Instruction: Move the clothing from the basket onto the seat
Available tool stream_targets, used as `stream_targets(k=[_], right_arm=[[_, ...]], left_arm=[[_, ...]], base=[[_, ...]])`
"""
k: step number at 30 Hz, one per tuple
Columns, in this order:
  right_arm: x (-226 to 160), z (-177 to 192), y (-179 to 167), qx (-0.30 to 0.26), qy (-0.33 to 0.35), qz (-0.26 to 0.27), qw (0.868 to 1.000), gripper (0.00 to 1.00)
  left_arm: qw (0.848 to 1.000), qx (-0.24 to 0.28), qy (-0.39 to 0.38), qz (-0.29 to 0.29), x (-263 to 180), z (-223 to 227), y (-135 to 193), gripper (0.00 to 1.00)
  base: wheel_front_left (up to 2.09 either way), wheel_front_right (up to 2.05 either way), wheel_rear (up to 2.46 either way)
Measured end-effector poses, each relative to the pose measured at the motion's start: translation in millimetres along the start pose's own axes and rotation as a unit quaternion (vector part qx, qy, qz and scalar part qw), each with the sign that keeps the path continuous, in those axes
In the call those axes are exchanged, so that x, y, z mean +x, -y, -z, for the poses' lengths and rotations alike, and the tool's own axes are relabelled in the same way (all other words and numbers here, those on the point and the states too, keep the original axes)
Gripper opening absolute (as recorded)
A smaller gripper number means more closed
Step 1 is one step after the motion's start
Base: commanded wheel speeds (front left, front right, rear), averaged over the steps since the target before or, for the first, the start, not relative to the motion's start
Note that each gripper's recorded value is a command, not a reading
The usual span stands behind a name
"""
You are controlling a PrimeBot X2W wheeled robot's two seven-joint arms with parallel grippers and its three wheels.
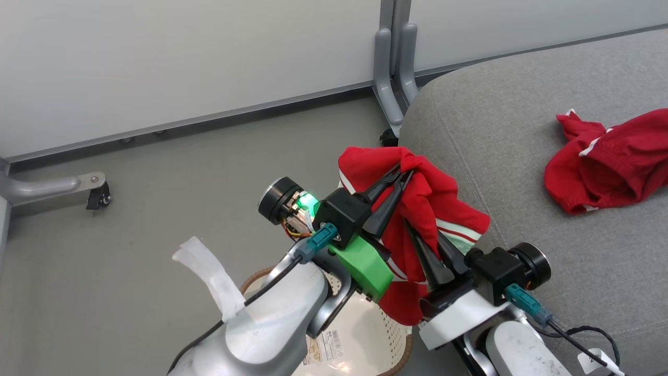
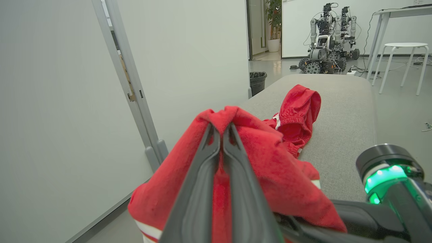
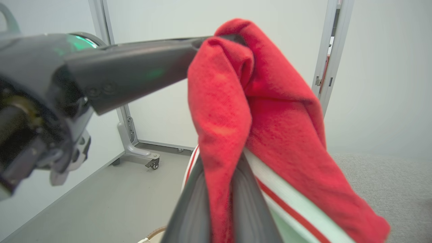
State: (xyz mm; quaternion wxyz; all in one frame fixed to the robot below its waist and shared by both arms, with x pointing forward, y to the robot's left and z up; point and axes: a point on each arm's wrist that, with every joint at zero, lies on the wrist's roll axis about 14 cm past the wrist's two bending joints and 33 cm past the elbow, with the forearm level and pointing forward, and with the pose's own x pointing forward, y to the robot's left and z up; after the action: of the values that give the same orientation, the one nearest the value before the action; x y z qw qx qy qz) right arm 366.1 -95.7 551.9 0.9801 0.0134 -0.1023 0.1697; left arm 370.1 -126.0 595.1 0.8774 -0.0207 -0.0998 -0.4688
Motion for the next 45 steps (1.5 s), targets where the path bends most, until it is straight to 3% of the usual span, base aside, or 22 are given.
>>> stream_targets(k=[2,3,4,27,37,45], right_arm=[[0.1,-0.2,0.1,0.0,0.0,0.0,1.0,0.0],[0.1,-0.3,0.1,0.0,0.001,0.0,1.0,0.0],[0.2,-0.3,0.4,0.0,0.001,0.0,1.0,0.0],[-3.2,-2.7,9.8,-0.007,0.002,0.012,1.0,0.0],[-16.7,-20.4,47.2,-0.036,0.022,0.068,0.997,0.0],[-42.2,-45.3,89.4,-0.073,0.045,0.14,0.987,0.0]], left_arm=[[1.0,0.0,-0.001,0.0,0.1,0.4,0.1,0.01],[1.0,0.0,-0.001,0.0,0.1,0.4,0.1,0.29],[1.0,0.0,-0.002,0.0,0.0,0.9,0.1,1.0],[1.0,0.005,0.005,-0.003,1.5,-3.1,-1.3,1.0],[1.0,0.004,0.006,0.018,11.9,0.2,6.5,1.0],[0.997,-0.012,0.003,0.076,32.7,9.5,37.9,1.0]], base=[[0.0,0.0,0.0],[0.0,0.0,0.0],[0.0,0.0,0.0],[0.0,0.0,0.0],[0.0,0.0,0.0],[0.0,0.0,0.0]])
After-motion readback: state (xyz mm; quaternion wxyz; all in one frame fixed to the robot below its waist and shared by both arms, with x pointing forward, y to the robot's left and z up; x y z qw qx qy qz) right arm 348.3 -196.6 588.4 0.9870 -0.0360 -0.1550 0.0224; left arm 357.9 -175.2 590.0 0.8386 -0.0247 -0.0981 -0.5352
